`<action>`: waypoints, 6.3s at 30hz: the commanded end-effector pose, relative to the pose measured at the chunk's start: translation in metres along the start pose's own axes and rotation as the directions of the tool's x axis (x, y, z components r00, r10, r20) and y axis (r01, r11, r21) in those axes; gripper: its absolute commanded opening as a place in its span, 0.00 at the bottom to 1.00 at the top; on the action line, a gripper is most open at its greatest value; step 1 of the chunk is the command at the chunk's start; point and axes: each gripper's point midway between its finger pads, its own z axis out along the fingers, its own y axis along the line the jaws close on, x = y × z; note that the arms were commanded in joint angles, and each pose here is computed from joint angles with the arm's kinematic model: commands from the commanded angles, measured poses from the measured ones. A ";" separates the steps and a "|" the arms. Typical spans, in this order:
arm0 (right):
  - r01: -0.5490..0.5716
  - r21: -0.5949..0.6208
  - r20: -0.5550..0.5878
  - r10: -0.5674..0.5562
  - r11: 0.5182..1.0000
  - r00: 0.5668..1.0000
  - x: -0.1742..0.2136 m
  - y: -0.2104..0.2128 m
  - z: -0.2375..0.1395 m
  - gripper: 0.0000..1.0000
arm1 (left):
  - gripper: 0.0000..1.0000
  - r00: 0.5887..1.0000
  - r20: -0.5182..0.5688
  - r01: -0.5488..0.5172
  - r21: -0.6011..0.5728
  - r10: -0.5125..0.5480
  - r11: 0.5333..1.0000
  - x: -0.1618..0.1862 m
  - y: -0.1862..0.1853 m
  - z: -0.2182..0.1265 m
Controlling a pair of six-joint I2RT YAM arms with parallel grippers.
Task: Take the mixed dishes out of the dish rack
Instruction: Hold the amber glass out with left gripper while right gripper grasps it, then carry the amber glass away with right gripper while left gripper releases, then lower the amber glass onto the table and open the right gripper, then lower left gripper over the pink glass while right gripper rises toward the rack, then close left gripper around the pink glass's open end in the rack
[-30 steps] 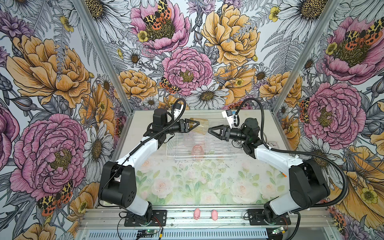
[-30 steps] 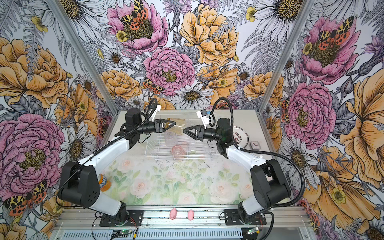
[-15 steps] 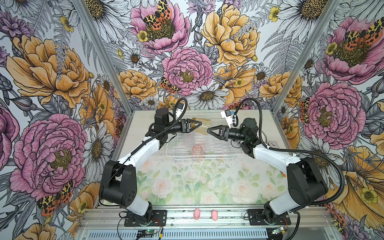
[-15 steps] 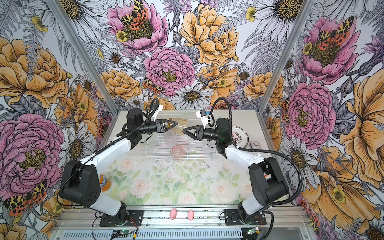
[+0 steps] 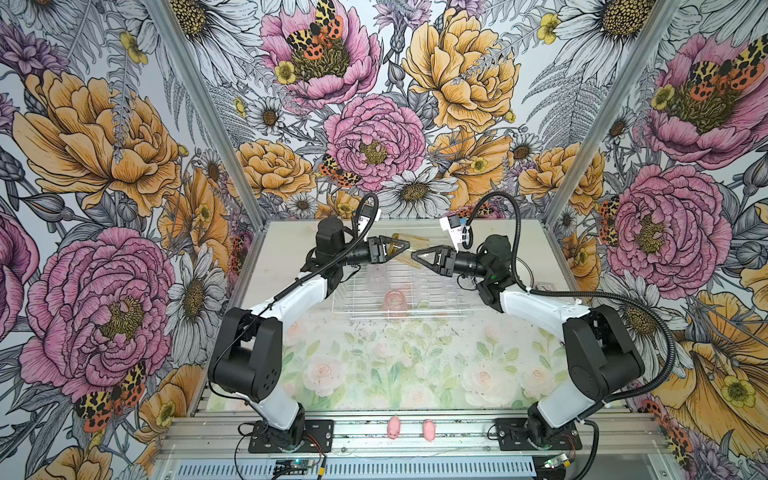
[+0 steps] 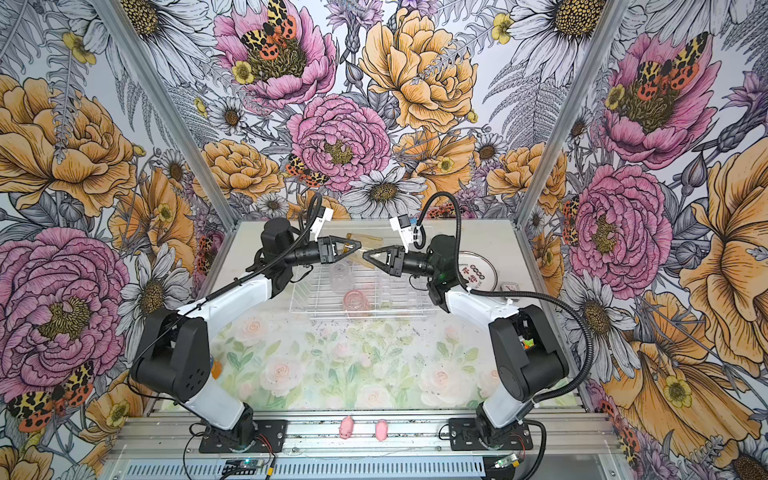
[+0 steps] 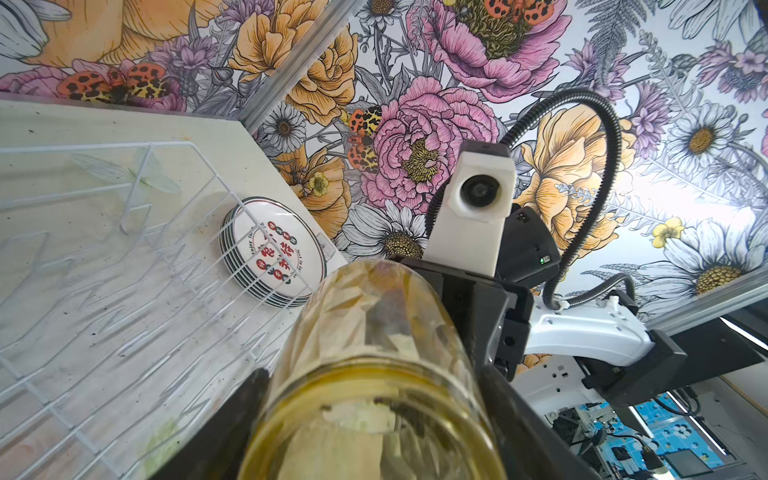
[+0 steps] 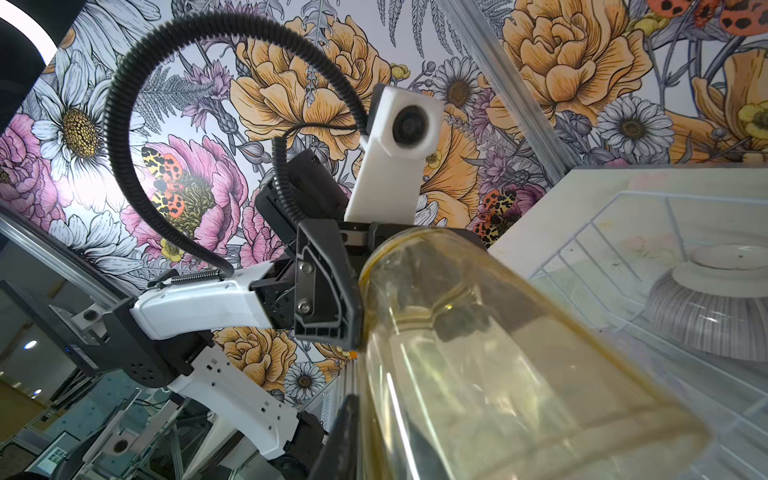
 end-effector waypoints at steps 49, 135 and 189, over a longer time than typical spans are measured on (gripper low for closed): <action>0.397 0.837 -0.508 0.263 0.377 0.820 0.107 0.032 -0.160 0.00 | 0.70 0.959 -0.163 -0.260 -0.832 0.233 0.491 0.020 0.034 -0.128; 0.326 0.803 -0.431 0.108 0.498 0.896 0.080 0.023 -0.132 0.60 | 0.82 0.868 -0.485 -0.465 -0.716 0.107 0.521 0.094 0.052 -0.041; 0.185 0.863 -0.195 -0.028 0.470 0.980 0.015 -0.003 -0.169 0.62 | 0.87 0.766 -0.617 -0.514 -0.757 -0.182 0.402 0.157 0.137 -0.017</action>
